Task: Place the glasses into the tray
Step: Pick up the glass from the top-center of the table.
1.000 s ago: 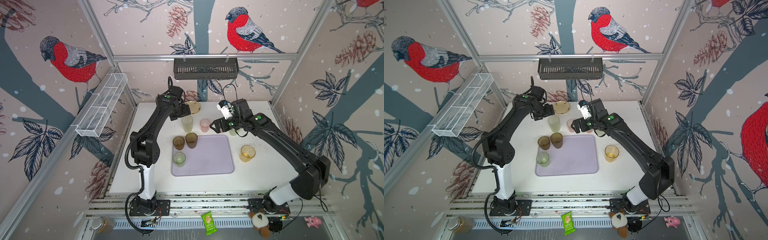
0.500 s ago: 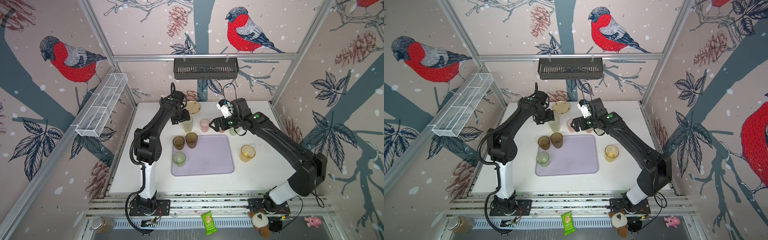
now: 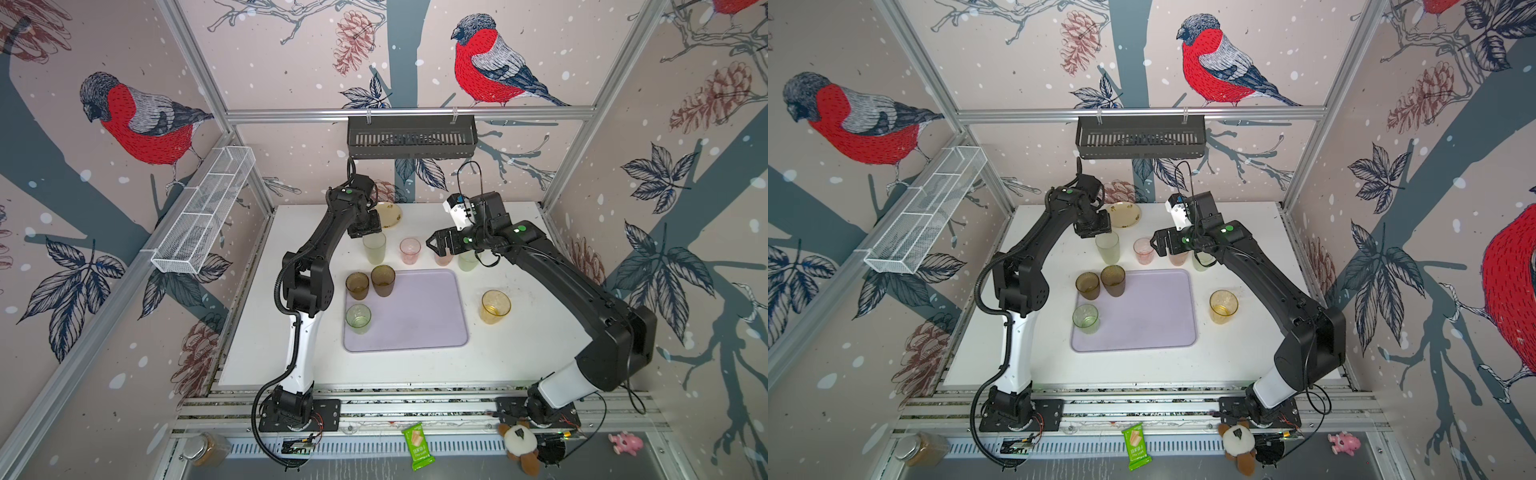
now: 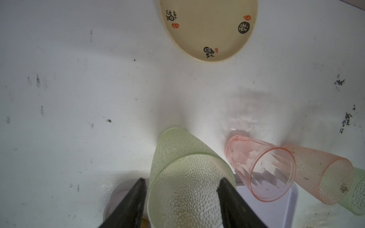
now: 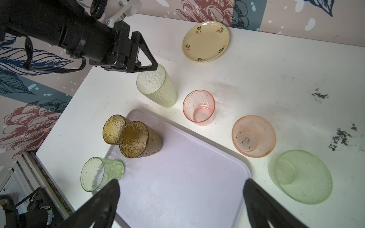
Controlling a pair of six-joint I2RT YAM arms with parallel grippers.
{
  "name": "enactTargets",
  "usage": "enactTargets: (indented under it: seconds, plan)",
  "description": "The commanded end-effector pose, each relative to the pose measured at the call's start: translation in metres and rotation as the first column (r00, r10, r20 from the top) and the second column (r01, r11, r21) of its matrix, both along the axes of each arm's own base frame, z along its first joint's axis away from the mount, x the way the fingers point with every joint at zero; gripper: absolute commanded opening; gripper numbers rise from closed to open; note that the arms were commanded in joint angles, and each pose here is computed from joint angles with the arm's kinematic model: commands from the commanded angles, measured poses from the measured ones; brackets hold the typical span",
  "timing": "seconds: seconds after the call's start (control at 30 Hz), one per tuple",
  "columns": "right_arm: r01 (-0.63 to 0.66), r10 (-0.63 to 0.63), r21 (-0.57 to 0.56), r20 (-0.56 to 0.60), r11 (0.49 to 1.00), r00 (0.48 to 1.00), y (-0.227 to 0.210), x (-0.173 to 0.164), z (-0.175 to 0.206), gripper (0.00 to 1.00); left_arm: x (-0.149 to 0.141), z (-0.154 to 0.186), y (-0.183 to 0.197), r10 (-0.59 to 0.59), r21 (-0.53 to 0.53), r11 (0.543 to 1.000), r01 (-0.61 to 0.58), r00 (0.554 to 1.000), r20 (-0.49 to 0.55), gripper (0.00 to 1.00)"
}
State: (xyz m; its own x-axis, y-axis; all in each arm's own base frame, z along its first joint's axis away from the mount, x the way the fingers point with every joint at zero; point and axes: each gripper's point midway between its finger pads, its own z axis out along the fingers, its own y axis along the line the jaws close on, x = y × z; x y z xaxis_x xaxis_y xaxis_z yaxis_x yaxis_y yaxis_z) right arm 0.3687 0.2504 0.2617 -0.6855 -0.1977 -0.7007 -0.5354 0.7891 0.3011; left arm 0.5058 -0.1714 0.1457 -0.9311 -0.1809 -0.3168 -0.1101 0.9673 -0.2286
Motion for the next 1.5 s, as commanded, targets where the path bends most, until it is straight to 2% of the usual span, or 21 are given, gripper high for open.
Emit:
enactTargets:
  seconds: [0.0, 0.2, 0.73, 1.47]
  plan:
    - [0.003, -0.003, 0.006, 0.004, 1.0, 1.0, -0.003, 0.002, 0.003, 0.98, -0.01, -0.005, 0.009, -0.004, 0.053, 0.999, 0.006, 0.999, -0.044, 0.57]
    - [0.015, -0.015, 0.007, 0.002, 1.0, 1.0, -0.006, 0.008, 0.001, 0.98, -0.014, -0.011, 0.014, 0.0, 0.083, 0.997, 0.005, 0.998, -0.061, 0.54]
    - [0.026, -0.026, 0.0, -0.004, 1.0, 1.0, -0.009, 0.011, -0.002, 0.98, -0.015, -0.029, 0.013, 0.002, 0.098, 0.995, 0.006, 0.996, -0.084, 0.34]
    - [0.056, -0.056, 0.006, 0.015, 0.998, 0.998, -0.015, 0.013, 0.007, 0.98, -0.019, -0.023, 0.017, -0.001, 0.117, 0.993, 0.01, 0.997, -0.071, 0.08]
